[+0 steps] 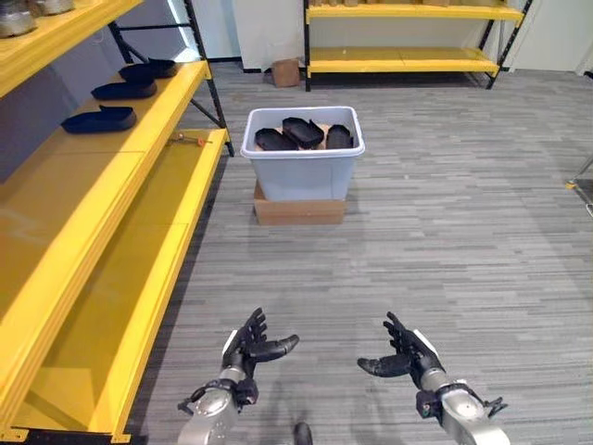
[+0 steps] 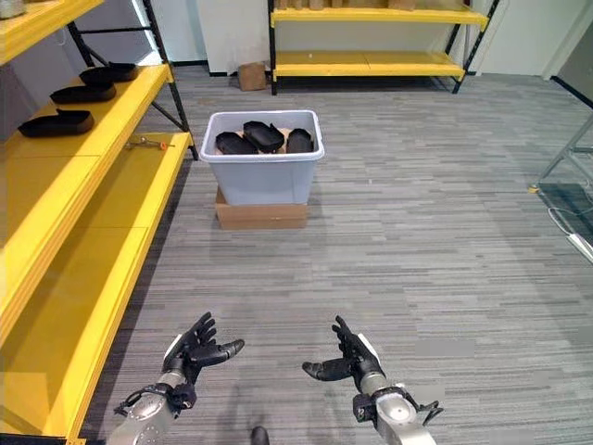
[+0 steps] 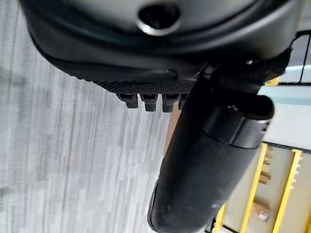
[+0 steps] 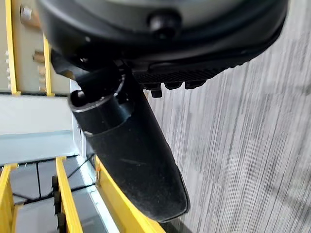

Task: Move parts from the plastic box to the shelf.

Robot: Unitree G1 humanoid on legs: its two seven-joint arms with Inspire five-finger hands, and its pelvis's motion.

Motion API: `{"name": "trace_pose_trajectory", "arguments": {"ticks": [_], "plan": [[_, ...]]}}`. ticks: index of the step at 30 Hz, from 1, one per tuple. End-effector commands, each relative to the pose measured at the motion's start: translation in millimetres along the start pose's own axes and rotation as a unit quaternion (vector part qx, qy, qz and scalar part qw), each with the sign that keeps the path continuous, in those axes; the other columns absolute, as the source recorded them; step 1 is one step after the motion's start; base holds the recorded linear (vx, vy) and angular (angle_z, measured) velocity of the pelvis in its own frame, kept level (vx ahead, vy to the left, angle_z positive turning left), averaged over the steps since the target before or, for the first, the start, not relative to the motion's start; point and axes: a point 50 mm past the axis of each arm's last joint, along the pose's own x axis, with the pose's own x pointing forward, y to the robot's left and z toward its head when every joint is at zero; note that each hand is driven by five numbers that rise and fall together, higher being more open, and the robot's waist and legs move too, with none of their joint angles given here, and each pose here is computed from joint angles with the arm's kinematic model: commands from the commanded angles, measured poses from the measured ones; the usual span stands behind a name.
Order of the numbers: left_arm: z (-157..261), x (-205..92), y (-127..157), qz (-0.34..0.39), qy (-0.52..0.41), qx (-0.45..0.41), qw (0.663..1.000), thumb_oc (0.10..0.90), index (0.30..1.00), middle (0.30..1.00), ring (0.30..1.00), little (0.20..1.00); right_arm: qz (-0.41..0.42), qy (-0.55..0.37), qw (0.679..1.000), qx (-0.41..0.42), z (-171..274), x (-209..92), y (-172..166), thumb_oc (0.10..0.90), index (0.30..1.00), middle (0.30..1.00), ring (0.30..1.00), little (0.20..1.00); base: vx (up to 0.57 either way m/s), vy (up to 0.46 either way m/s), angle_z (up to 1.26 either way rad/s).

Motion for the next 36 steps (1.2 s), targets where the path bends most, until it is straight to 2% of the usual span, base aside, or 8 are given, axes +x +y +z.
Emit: {"name": "trace_pose_trajectory", "arguments": {"ticks": [1, 9, 14, 26, 36], "plan": [[42, 8, -8, -0.028, -0.096, 0.022, 0.995, 0.9, 1.0, 1.0, 1.0, 1.0, 0.017, -0.099, 0.995, -0.011, 40, 7, 4, 0.9, 1.0, 1.0, 1.0, 1.0, 0.2, 0.088, 0.02], [41, 11, -9, -0.021, -0.097, 0.01, 0.995, 0.9, 1.0, 1.0, 1.0, 1.0, 0.023, -0.111, 0.993, -0.018, 48, 7, 5, 0.9, 1.0, 1.0, 1.0, 1.0, 0.28, -0.073, 0.08], [29, 8, -13, -0.031, -0.08, -0.007, 0.996, 0.9, 1.0, 1.0, 1.0, 1.0, 0.012, -0.106, 0.994, -0.017, 44, 0, -6, 0.9, 1.0, 1.0, 1.0, 1.0, 0.34, -0.217, 0.36], [43, 10, -25, -0.057, -0.103, -0.009, 0.993, 0.9, 1.0, 1.0, 1.0, 1.0, -0.006, -0.111, 0.994, -0.021, 48, -2, -19, 0.9, 1.0, 1.0, 1.0, 1.0, 0.13, -0.151, -0.03], [47, 7, -18, -0.049, -0.112, 0.004, 0.992, 0.9, 1.0, 1.0, 1.0, 1.0, -0.031, -0.108, 0.994, -0.016, 44, -3, -24, 0.9, 1.0, 1.0, 1.0, 1.0, 0.24, 0.104, -0.07]]}}
